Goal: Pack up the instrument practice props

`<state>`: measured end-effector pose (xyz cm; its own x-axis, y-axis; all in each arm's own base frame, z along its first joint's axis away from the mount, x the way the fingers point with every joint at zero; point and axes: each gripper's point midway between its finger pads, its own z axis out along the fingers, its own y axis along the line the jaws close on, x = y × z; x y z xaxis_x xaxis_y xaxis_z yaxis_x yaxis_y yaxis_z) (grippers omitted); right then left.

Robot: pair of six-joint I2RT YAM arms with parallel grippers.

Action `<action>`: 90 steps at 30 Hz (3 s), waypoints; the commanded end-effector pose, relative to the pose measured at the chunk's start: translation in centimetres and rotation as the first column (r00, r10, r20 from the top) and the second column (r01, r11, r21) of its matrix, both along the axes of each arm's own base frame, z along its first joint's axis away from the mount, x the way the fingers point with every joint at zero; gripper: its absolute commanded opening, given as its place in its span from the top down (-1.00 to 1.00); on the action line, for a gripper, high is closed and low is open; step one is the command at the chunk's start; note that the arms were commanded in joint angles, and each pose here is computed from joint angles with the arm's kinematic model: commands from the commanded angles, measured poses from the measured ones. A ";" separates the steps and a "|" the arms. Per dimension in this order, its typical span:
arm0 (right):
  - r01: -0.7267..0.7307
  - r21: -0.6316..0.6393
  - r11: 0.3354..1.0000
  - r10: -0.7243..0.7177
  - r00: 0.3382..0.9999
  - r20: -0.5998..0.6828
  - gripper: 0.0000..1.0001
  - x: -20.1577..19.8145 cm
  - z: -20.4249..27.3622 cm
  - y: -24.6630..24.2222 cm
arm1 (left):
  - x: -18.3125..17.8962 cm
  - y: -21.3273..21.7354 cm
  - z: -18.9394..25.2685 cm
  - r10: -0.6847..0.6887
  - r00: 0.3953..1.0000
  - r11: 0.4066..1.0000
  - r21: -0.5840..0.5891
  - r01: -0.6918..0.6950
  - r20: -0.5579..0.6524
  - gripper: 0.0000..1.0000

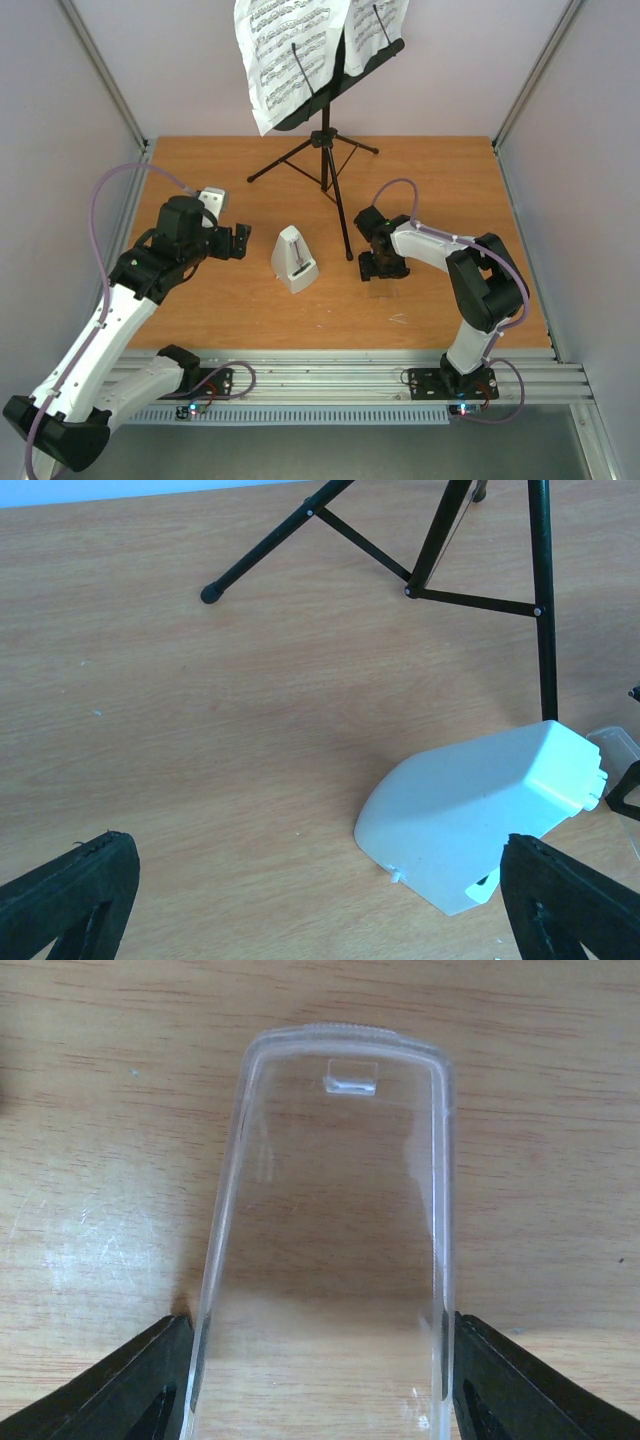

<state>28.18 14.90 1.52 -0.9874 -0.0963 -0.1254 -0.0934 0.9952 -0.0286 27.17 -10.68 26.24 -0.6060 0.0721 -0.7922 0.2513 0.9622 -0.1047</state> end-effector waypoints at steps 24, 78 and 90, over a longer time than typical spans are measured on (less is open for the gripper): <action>-0.282 0.330 0.901 0.133 0.903 0.408 -0.20 -0.7 11.8 4.5 | 0.0 0.5 0.5 0.012 0.999 1.000 0.003 -0.013 0.039 -0.99; -0.687 0.092 0.721 0.031 0.165 0.986 -0.18 -1.4 17.0 19.7 | 0.8 0.7 -0.4 0.028 0.999 0.999 0.038 -0.029 0.025 -0.99; -0.670 0.082 0.738 0.043 0.168 0.985 -0.18 -1.3 15.6 20.1 | 0.8 0.5 -0.6 0.024 1.000 0.999 0.038 -0.025 0.018 -0.99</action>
